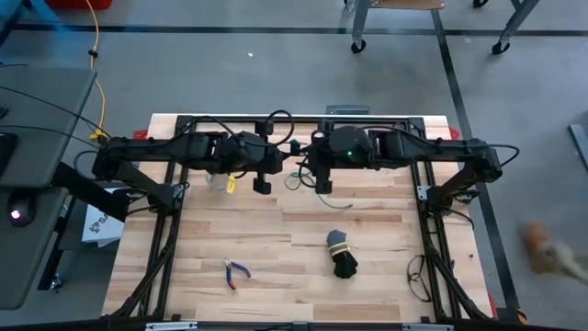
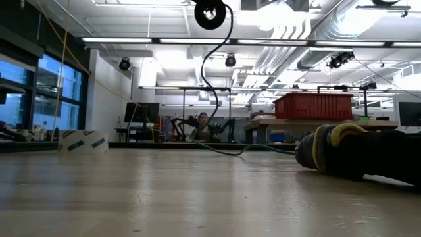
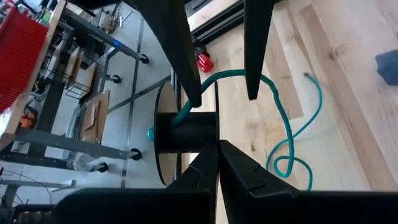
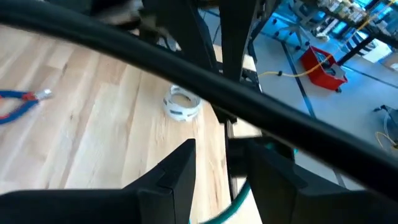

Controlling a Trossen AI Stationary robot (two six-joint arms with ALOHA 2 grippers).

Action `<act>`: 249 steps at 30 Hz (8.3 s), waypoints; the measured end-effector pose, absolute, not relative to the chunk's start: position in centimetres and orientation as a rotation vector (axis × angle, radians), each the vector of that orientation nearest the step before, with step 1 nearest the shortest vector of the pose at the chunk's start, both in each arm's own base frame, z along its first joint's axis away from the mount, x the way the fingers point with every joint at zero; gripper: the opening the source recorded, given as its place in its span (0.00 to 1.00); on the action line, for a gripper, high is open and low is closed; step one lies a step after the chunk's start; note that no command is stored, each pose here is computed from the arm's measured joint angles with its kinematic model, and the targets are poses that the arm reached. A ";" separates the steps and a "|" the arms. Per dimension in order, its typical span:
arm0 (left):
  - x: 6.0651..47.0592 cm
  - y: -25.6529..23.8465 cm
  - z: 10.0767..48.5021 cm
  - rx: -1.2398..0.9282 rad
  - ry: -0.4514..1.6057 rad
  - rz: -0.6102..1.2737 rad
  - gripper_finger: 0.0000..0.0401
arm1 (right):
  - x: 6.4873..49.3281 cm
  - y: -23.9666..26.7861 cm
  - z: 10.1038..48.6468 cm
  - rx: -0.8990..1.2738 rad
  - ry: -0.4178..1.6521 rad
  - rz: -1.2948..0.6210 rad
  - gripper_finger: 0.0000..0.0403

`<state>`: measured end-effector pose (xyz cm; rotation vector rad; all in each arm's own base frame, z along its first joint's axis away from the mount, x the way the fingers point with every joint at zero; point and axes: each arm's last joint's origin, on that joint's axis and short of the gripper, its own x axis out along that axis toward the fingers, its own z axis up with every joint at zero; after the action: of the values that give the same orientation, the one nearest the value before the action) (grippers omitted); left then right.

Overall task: Coil cords
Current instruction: Coil the green wire on the spool

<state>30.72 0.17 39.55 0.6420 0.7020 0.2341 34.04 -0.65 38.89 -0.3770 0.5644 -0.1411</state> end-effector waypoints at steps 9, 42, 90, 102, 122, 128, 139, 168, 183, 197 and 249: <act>30.3 0.2 40.5 0.583 0.635 0.261 0.00 | 33.7 -0.3 38.5 -0.386 0.618 -0.154 0.30; 24.9 0.9 43.3 -0.078 0.530 0.229 0.25 | 30.4 -2.5 42.6 0.027 0.399 -0.140 0.00; 23.8 1.3 38.4 -0.194 -0.196 0.143 0.24 | 33.4 -3.2 42.8 0.191 0.089 0.058 0.00; 23.6 1.3 39.0 -0.233 -0.262 0.142 0.01 | 33.2 -3.2 43.1 0.154 0.069 0.059 0.03; 21.9 3.1 44.2 -0.529 -0.404 -0.001 0.00 | 26.3 -2.2 43.8 0.121 0.343 -0.064 0.39; 22.6 3.4 46.8 -0.618 -0.434 -0.100 0.00 | 29.3 -1.9 43.0 0.050 0.298 -0.030 0.38; 23.2 3.5 50.1 -0.718 -0.498 -0.168 0.00 | 33.2 -0.8 42.8 -0.038 0.108 0.138 0.38; 24.0 3.6 51.9 -0.781 -0.532 -0.170 0.00 | 35.0 -0.4 41.7 -0.244 0.092 0.014 0.21; 23.9 3.7 51.9 -0.801 -0.543 -0.157 0.00 | 35.1 -0.4 41.6 -0.241 0.100 -0.004 0.35; 23.9 3.8 51.9 -0.797 -0.546 -0.148 0.00 | 35.3 -0.5 41.5 -0.243 0.097 -0.046 0.35; 23.9 4.4 51.8 -0.810 -0.557 -0.124 0.00 | 36.0 -0.6 41.2 -0.322 0.102 -0.182 0.33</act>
<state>23.86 4.40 51.84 -0.8097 -0.5573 -0.1242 36.00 -0.56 41.15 -0.3216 0.1023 -0.1820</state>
